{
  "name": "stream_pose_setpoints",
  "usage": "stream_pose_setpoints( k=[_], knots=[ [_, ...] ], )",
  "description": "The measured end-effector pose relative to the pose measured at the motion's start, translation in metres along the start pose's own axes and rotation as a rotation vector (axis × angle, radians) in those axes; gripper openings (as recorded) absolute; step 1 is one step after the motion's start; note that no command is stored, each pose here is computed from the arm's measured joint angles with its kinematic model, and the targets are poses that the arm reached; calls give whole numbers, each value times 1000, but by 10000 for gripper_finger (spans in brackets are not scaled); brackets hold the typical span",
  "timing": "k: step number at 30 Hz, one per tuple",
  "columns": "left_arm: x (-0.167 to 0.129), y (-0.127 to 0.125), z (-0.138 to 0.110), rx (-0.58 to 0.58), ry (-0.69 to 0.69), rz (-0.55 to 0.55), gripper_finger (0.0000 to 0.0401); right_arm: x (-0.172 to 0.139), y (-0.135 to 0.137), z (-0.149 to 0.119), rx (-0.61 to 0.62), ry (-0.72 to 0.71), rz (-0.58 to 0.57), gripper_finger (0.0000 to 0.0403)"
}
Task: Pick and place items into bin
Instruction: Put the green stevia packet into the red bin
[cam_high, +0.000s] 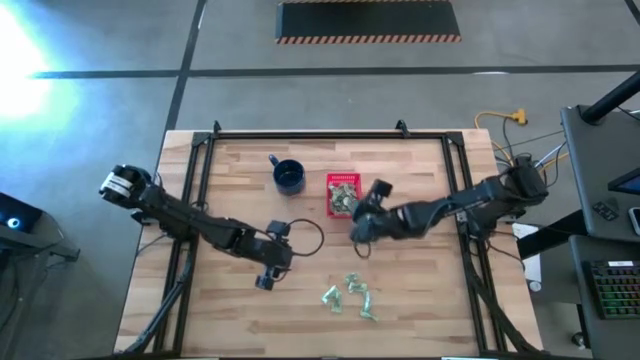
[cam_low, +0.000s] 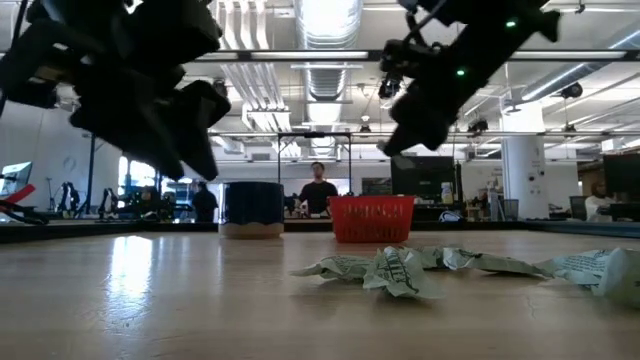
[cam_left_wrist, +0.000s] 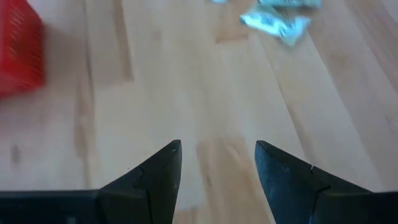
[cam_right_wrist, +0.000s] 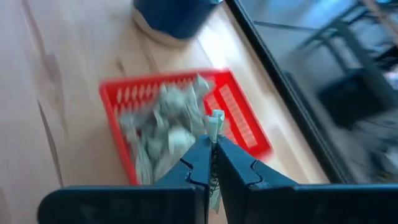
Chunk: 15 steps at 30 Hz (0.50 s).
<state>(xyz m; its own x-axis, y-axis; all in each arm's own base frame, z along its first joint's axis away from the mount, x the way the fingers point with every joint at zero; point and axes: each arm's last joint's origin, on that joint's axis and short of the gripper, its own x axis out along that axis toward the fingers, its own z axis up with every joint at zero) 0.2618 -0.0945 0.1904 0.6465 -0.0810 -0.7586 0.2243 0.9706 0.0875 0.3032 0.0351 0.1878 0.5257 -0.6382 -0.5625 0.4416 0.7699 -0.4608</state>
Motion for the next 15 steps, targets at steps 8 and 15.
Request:
stream_pose_setpoints(
  k=[8, 15],
  knots=[
    [3, -17, -14, -29, -1, -41, 187, 43, -42, 18, 90, -27, 210, 12],
    [2, -22, -14, -45, -14, -54, 187, 64, -70, 15, 142, 8, 222, 34]
  ],
)
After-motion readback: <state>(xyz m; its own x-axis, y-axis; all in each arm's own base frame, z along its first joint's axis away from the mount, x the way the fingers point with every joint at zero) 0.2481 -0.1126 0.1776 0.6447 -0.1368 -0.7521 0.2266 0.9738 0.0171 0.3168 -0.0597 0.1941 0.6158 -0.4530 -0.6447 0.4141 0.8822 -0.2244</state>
